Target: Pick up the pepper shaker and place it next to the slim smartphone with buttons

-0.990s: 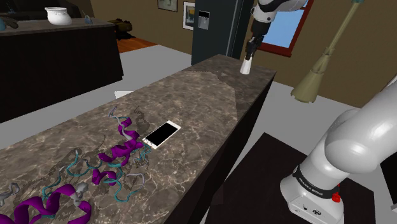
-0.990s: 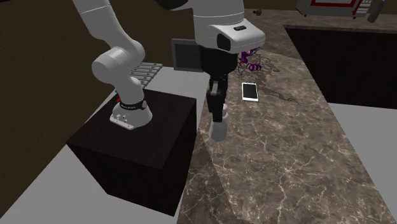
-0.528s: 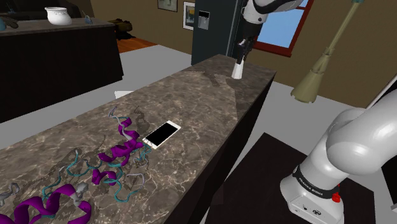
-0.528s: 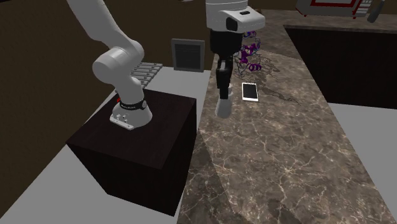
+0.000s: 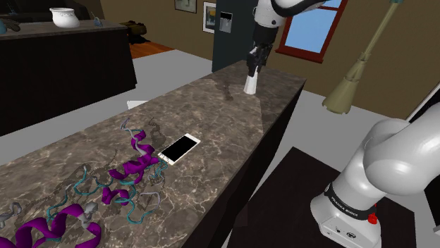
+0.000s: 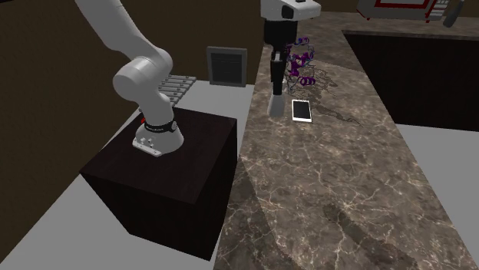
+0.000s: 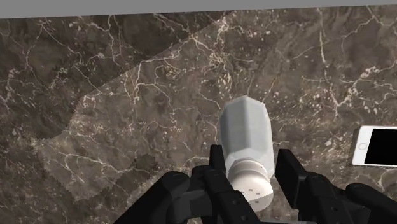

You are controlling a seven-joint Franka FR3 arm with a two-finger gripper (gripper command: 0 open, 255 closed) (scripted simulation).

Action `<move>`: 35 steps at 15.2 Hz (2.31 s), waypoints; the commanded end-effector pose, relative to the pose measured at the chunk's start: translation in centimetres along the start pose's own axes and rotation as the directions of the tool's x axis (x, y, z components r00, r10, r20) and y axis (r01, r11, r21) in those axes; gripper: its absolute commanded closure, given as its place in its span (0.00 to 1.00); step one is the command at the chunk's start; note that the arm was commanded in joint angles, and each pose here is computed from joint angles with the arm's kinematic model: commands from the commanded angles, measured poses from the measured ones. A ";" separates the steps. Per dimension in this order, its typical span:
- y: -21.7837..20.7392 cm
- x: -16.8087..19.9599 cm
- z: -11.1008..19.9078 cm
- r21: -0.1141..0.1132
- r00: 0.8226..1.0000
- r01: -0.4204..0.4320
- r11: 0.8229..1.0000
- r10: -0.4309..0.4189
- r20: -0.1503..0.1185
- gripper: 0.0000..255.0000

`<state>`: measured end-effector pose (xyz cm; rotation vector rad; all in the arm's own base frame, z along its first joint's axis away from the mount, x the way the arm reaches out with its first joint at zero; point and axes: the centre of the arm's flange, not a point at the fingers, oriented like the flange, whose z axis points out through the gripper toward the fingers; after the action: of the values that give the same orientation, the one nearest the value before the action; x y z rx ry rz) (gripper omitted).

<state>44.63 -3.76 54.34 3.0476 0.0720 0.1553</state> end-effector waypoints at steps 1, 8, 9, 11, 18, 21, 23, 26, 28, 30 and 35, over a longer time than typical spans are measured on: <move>-2.7 0.0 -0.2 0.000 1.000 -0.002 1.000 0.002 0.001 1.00; -11.8 0.3 -1.0 0.000 1.000 -0.002 1.000 0.002 0.001 1.00; -13.2 0.4 -1.1 0.000 1.000 -0.002 1.000 0.002 0.001 1.00; -15.8 0.5 -1.4 0.000 1.000 -0.002 1.000 0.002 0.001 1.00; -25.0 0.8 -2.2 0.000 1.000 -0.002 1.000 0.002 0.001 1.00; -28.9 1.0 -2.6 0.000 1.000 -0.002 1.000 0.002 0.001 1.00; -31.6 1.0 -2.8 0.000 1.000 -0.002 1.000 0.002 0.001 1.00; -36.5 1.2 -3.3 0.000 1.000 -0.002 1.000 0.002 0.001 1.00; -36.6 1.1 -2.2 0.000 1.000 -0.002 1.000 0.002 0.001 1.00; -36.7 1.0 -1.2 0.000 1.000 -0.002 1.000 0.002 0.001 1.00; -37.0 0.8 1.4 0.000 1.000 -0.002 1.000 0.002 0.001 1.00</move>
<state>44.00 32.87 50.13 3.0471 0.0691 0.1538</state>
